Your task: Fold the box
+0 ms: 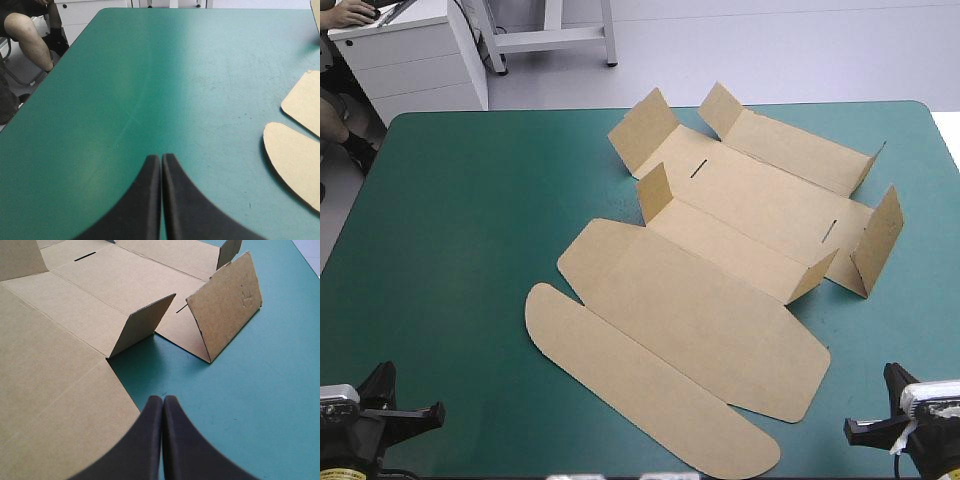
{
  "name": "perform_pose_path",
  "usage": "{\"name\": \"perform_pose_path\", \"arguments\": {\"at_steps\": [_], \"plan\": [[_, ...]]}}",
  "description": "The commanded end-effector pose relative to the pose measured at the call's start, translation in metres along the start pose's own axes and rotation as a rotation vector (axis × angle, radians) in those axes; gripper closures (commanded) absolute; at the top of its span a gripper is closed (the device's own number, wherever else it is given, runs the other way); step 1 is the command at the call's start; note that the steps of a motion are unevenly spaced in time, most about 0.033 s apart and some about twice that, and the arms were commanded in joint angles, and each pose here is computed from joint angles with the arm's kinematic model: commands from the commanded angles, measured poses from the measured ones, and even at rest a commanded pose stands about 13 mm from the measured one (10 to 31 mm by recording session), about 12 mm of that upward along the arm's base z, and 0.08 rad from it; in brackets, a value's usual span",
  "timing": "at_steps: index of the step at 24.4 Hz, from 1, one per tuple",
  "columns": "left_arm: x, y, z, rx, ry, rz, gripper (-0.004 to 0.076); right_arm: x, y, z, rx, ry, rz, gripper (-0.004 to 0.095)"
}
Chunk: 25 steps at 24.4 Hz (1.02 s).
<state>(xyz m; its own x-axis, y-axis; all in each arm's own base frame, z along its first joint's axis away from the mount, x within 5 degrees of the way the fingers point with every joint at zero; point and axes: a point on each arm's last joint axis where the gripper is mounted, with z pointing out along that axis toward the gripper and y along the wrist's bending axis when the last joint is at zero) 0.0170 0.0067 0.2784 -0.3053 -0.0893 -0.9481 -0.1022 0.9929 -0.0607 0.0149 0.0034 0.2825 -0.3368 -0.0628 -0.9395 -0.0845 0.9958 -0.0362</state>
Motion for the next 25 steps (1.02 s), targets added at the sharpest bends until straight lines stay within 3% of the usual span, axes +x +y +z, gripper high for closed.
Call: {"name": "perform_pose_path", "arguments": {"at_steps": [1, 7, 9, 12, 19, 25], "plan": [[-0.013, -0.002, -0.003, 0.021, -0.081, -0.010, 0.0734, -0.013, -0.001, -0.002, 0.010, -0.078, 0.003, 0.0891], [-0.013, -0.002, -0.003, 0.021, -0.081, -0.010, 0.0734, -0.013, 0.000, -0.002, 0.007, -0.079, 0.001, 0.0411], [-0.013, -0.002, -0.003, 0.021, -0.081, -0.010, 0.0734, -0.013, 0.000, -0.002, 0.007, -0.079, 0.001, 0.0340], [-0.013, -0.002, -0.003, 0.021, -0.081, -0.010, 0.0734, -0.013, 0.000, -0.002, 0.006, -0.079, 0.003, 0.0294], [-0.013, -0.002, -0.003, 0.021, -0.081, -0.010, 0.0734, -0.013, 0.000, -0.004, 0.005, -0.071, 0.006, 0.0290], [-0.013, -0.002, -0.003, 0.021, -0.081, -0.010, 0.0734, -0.027, -0.001, -0.002, 0.000, -0.030, 0.215, 0.0286]]}}
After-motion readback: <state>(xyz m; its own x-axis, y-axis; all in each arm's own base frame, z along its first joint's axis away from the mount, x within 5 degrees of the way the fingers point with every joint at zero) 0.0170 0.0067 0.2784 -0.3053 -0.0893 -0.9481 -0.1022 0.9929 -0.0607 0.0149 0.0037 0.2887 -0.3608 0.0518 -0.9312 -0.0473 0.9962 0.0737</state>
